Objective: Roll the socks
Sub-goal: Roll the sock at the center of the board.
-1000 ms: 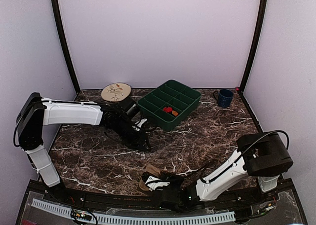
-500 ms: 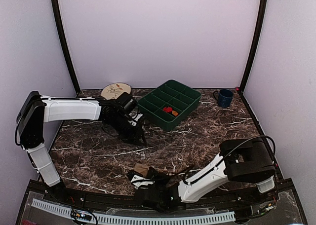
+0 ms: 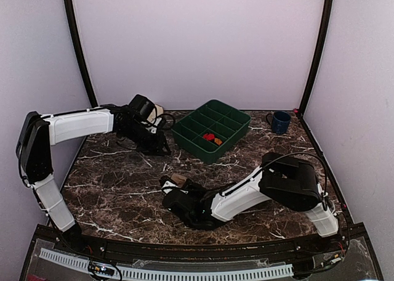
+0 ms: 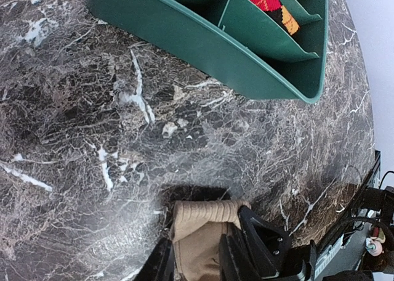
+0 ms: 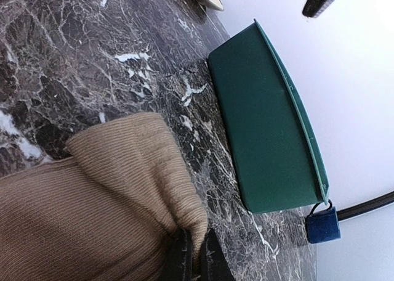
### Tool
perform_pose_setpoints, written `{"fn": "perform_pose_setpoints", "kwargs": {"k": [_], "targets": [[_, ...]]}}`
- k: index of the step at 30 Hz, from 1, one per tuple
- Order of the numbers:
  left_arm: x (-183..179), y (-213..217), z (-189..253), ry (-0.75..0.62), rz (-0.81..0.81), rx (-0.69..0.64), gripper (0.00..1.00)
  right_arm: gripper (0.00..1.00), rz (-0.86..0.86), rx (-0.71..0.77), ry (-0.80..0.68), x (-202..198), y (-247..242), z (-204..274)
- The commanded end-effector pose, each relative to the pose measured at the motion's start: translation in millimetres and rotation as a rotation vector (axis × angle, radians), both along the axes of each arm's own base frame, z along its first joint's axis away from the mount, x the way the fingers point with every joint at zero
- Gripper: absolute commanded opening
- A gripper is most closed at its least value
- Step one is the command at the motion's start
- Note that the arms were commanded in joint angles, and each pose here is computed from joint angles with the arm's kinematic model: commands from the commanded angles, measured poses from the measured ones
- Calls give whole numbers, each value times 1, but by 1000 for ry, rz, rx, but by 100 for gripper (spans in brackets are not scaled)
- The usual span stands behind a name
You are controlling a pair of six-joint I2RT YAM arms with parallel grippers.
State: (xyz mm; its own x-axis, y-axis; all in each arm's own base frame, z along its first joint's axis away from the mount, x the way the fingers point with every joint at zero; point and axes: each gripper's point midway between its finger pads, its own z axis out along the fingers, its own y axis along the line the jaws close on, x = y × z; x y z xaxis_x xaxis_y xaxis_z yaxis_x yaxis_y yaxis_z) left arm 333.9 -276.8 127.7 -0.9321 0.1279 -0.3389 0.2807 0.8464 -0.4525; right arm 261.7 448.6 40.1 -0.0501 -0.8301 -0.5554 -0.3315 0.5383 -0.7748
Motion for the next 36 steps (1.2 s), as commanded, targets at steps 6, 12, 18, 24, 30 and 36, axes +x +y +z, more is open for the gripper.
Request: {"fn": "perform_pose_setpoints", "kwargs": {"k": [6, 12, 18, 24, 30, 36], "targets": [[17, -24, -8, 49, -99, -55, 29, 0, 72, -207, 66, -26, -32, -70], [18, -39, -16, 98, -132, -92, 29, 0, 111, -226, 66, -45, -39, -83], [-3, -52, -29, 141, -199, -71, 28, 0, 113, -238, 68, -46, -37, -85], [-27, -65, -47, 159, -258, -39, 28, 0, 117, -258, 72, -48, -38, -87], [-34, -73, -53, 157, -295, -28, 28, 0, 129, -272, 73, -53, -37, -90], [-38, -67, -66, 162, -298, 14, 28, 0, 129, -286, 76, -53, -37, -91]]}}
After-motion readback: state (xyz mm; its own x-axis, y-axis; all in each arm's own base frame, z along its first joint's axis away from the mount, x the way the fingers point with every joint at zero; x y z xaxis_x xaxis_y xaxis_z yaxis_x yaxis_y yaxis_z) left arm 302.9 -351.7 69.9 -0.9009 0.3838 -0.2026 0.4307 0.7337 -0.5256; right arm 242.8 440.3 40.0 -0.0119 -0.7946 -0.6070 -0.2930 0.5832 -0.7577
